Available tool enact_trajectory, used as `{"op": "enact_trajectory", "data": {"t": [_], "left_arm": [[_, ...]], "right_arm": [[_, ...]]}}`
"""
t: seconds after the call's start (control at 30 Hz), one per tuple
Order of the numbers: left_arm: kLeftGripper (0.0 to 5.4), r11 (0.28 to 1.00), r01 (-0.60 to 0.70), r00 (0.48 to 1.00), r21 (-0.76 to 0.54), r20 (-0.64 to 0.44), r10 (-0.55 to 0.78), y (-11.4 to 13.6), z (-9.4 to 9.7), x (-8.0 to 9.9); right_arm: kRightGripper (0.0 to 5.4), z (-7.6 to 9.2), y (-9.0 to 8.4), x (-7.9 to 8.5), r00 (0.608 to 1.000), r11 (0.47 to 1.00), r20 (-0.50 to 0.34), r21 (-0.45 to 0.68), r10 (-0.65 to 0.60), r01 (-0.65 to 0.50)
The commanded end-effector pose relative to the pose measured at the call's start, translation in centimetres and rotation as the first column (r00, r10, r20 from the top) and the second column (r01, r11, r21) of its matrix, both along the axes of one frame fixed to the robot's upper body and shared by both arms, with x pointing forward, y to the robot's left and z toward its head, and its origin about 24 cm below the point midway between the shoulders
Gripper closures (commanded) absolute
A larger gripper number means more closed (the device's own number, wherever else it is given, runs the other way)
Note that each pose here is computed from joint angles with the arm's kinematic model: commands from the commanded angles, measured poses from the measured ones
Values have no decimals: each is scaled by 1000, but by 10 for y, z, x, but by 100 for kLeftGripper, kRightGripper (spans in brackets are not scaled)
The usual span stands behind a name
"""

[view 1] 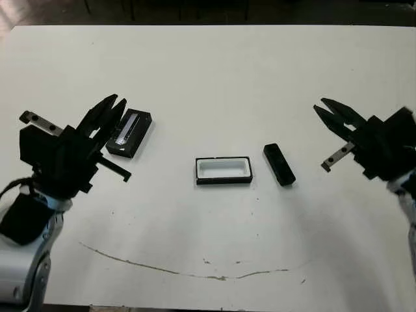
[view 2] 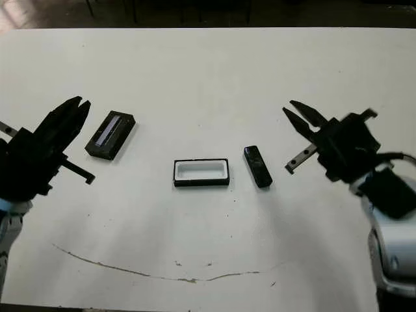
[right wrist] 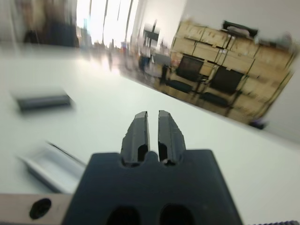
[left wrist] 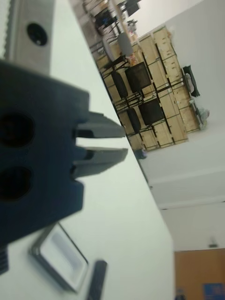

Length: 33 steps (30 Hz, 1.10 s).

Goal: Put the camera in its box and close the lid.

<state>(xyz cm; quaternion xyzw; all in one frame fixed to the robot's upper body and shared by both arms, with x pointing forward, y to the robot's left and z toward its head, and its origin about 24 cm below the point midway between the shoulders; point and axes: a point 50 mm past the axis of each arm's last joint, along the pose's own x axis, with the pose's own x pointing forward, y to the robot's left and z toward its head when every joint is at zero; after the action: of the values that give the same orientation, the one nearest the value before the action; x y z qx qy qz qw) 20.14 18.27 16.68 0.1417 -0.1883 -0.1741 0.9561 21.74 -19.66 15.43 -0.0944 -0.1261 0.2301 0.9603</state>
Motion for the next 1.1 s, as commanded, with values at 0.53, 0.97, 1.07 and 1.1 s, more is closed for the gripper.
{"op": "enact_trajectory", "data": {"t": [0.53,0.97,1.07,1.1], "left_arm": [[537,968,-95,995,-232,-36,89,-19,-43,-37],[537,966,-110,994,-232,-53,100,-18,-47,-35],[537,965,-120,992,-233,-66,107,-19,-47,-36],[537,965,-121,992,-234,-70,107,-19,-47,-36]], "right_arm": [[540,-87,48,-43,949,894,-178,327,-259,306],[540,-84,41,-30,924,880,-69,285,-377,380],[540,-82,37,-26,922,884,-65,264,-382,385],[540,-82,35,-25,922,885,-66,261,-382,385]]}}
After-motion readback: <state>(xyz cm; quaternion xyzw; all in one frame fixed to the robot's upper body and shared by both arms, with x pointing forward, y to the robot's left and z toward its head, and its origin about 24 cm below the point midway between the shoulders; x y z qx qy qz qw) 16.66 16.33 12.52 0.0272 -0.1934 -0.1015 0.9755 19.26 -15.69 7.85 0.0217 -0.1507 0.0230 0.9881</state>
